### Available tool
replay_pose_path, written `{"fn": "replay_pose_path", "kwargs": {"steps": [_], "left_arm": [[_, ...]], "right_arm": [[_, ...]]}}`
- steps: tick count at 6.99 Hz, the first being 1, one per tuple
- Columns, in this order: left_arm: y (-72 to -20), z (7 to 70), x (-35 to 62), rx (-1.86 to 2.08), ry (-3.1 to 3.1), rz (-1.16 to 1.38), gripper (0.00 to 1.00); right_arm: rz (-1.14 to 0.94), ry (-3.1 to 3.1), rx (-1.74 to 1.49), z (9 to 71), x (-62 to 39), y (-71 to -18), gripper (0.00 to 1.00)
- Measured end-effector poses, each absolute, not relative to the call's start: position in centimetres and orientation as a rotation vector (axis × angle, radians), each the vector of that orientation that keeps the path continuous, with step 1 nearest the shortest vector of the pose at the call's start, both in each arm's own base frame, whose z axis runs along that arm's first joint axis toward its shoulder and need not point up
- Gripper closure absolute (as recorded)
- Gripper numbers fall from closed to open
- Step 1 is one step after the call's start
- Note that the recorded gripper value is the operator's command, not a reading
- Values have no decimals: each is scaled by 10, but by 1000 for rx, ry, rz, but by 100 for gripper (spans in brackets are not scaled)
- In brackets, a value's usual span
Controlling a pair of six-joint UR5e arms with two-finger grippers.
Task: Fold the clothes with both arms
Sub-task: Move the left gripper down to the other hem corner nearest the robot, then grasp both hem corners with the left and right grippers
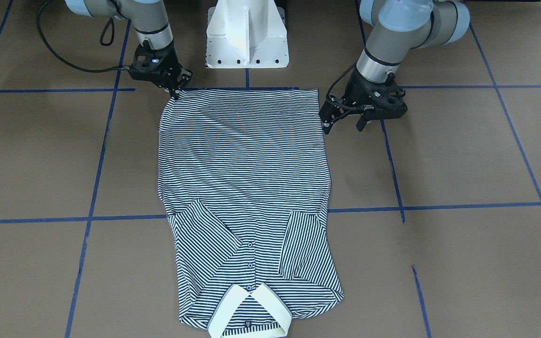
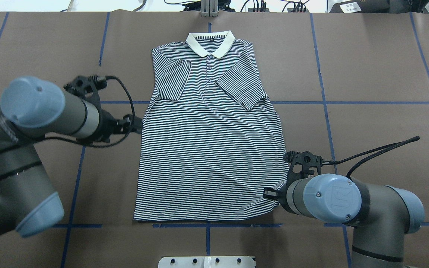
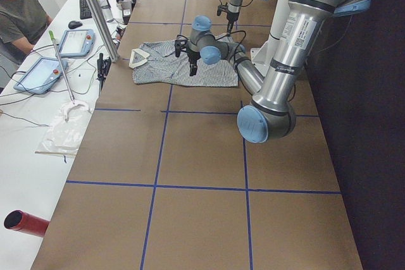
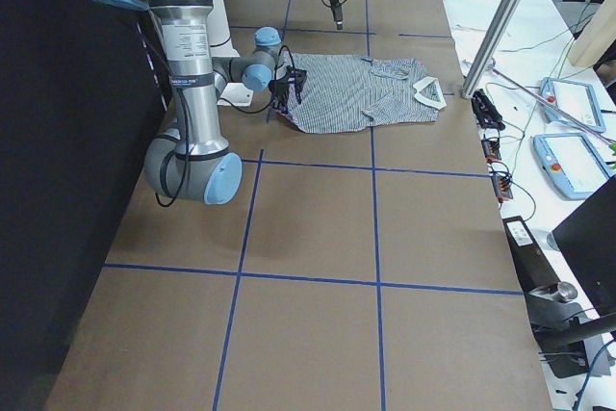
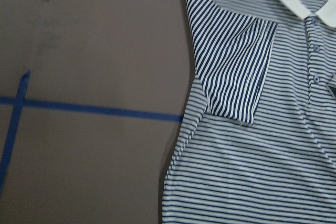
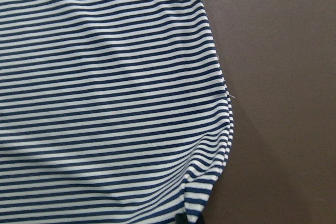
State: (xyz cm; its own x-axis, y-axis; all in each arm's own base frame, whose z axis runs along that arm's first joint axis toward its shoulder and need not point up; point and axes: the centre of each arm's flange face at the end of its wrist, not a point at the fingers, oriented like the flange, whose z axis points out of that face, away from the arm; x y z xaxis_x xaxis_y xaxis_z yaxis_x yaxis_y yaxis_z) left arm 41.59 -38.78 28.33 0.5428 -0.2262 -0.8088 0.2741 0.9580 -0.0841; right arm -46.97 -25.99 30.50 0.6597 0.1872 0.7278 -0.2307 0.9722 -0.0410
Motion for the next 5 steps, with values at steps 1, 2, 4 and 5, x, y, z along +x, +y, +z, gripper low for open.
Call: {"fn": "replay_pose_path", "kwargs": {"steps": [1,2,4,5], "left_arm": [[-340,286,445,5,896,-323,2],[-302,285,472,-30,854,-339,2],[-253,292,511,-80,805,-346,6],[-246,300,524,-78,783,-349,6]], "right_arm": [[237,-834,59,298,-466,-260,100],[236,-844,60,293,-465,-260,100],[236,-851,61,290,-464,-260,100],[236,-851,62,290,-464,-260,100]]}}
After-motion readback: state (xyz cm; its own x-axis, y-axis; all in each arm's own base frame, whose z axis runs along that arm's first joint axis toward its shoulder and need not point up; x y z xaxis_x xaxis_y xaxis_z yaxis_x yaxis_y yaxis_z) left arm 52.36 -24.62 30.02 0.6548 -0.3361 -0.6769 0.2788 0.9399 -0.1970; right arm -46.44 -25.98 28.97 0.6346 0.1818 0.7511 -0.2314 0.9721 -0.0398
